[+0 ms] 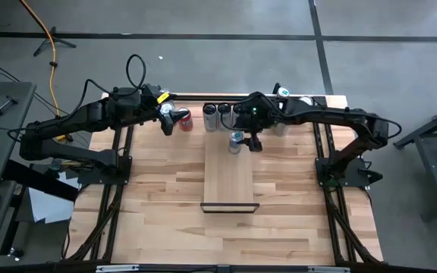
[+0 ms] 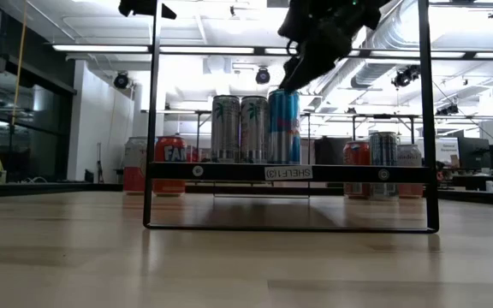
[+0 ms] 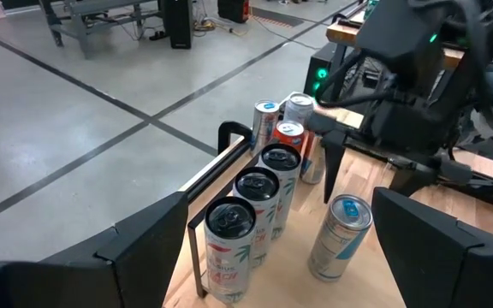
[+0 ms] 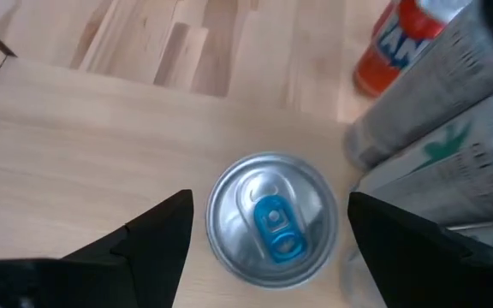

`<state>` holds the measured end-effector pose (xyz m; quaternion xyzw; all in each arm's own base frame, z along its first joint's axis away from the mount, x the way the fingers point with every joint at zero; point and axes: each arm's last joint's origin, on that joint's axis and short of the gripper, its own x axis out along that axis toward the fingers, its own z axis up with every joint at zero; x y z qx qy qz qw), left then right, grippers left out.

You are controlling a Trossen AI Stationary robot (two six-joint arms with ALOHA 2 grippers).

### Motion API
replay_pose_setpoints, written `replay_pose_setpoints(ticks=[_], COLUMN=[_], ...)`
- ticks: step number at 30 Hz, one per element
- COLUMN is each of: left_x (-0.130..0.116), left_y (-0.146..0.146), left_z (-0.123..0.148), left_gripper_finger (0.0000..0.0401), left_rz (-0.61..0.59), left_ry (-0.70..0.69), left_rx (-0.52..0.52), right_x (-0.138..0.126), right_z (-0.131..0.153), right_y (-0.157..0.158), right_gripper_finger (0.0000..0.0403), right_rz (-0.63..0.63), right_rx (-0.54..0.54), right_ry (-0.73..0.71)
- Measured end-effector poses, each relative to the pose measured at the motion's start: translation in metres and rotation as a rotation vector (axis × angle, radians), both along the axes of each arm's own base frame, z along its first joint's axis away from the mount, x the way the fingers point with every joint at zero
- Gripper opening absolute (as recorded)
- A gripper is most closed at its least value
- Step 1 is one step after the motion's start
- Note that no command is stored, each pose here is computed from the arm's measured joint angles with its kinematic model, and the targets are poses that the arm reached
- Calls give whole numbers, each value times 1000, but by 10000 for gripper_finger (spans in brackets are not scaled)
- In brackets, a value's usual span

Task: Place canned beverage on shelf
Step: Put the bottom left blue soda can on the shelf

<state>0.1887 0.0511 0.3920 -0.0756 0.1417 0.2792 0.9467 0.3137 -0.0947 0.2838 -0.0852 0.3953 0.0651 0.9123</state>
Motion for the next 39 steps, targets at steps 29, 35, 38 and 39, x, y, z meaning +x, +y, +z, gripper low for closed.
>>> replay_pose_setpoints(ticks=[29,35,38,39], left_x=[0,-2,-3,-3], left_y=[0,4,4,4], left_z=[0,1,2,2], left_gripper_finger=[326,326,326,326], left_rz=[-22,86,115,118], left_ry=[56,102,116,116], left_rx=[93,180,201,202], right_x=[14,18,20,20], right_z=[-18,-13,-13,-14], right_y=[16,37,52,56], right_gripper_finger=[225,225,225,225], right_rz=[-209,-560,-715,-759], right_rx=[97,67,86,97], right_ry=[84,45,4,-9])
